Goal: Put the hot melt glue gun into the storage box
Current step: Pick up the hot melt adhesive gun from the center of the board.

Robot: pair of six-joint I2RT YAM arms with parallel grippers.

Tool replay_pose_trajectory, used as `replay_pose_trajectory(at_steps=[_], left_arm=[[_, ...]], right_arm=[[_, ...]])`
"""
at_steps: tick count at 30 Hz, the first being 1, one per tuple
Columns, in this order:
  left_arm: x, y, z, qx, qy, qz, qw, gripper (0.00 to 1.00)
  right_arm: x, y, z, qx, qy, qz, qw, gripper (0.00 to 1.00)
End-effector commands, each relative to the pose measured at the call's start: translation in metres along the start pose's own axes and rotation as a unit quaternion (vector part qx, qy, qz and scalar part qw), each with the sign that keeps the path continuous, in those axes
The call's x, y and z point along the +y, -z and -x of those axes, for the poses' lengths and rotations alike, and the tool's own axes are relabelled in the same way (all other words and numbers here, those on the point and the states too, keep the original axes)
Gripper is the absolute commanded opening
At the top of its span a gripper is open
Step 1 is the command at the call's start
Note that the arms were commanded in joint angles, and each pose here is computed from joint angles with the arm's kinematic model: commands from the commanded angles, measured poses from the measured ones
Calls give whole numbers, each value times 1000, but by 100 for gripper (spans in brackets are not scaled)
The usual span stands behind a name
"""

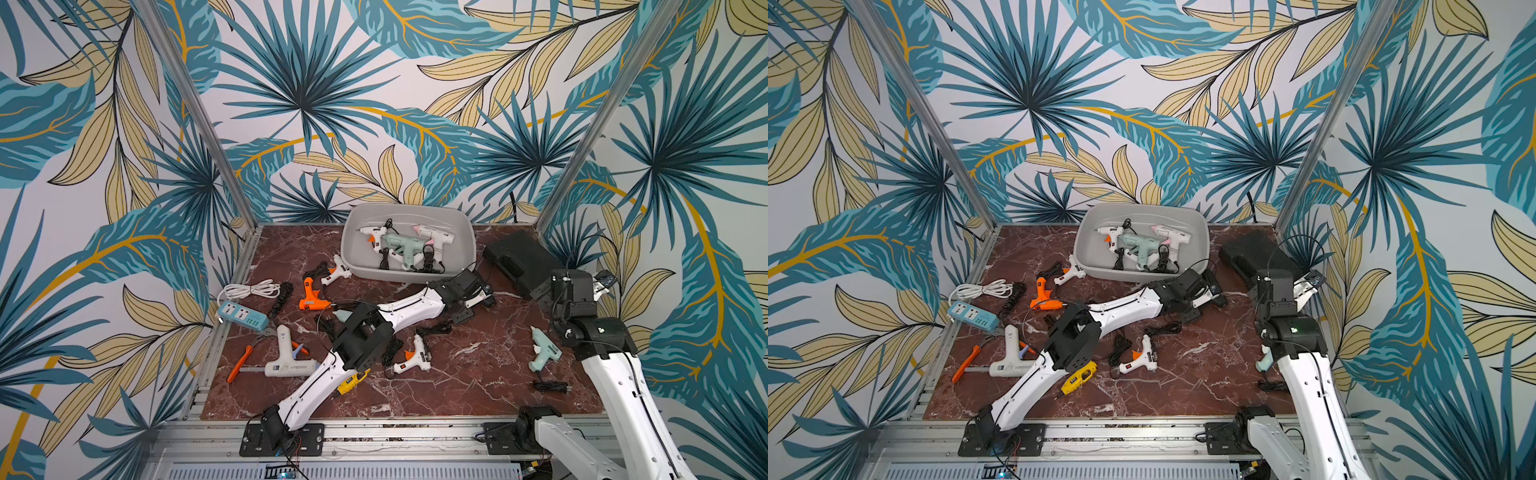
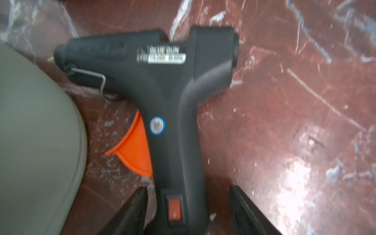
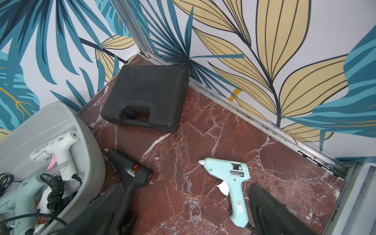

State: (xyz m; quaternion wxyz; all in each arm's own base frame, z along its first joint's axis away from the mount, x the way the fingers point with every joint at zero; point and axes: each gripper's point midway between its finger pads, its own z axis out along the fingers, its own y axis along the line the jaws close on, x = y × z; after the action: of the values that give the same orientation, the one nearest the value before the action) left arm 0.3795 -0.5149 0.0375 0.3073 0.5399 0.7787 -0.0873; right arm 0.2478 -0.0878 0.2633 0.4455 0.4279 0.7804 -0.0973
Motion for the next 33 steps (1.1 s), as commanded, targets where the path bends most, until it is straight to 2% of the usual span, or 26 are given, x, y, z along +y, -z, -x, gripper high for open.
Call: replay_pose_trajectory(at_steps=[1,8,12,16,21,28,33], left_arm=[[-3,-13,-12,27,-8,-1,1000,65],[-5,-11,-13,28,-11,-10,999,28],[-7,2,1,9,-17,-13,1000,1],[-7,41,35,-39,-10,-24,999,0],[0,108,81,-111,-5,-27,993,0],[6,160,110,-167,0,-23,986,0],[29,199,126,-191,8,26,981,0]], right_arm=[[-7,-2,-7,7,1,-9,1000,100],[-11,3,-4,-3,-8,-8,1000,100],[-13,4,-4,-7,-14,-10,1000,99],[-15,4,-5,-8,-18,-11,1000,99],[-20,3,-8,-11,-29,-13,999,99],[-24,13,2,-35,-48,-1,998,99],[-21,27,15,-56,-57,28,996,99]])
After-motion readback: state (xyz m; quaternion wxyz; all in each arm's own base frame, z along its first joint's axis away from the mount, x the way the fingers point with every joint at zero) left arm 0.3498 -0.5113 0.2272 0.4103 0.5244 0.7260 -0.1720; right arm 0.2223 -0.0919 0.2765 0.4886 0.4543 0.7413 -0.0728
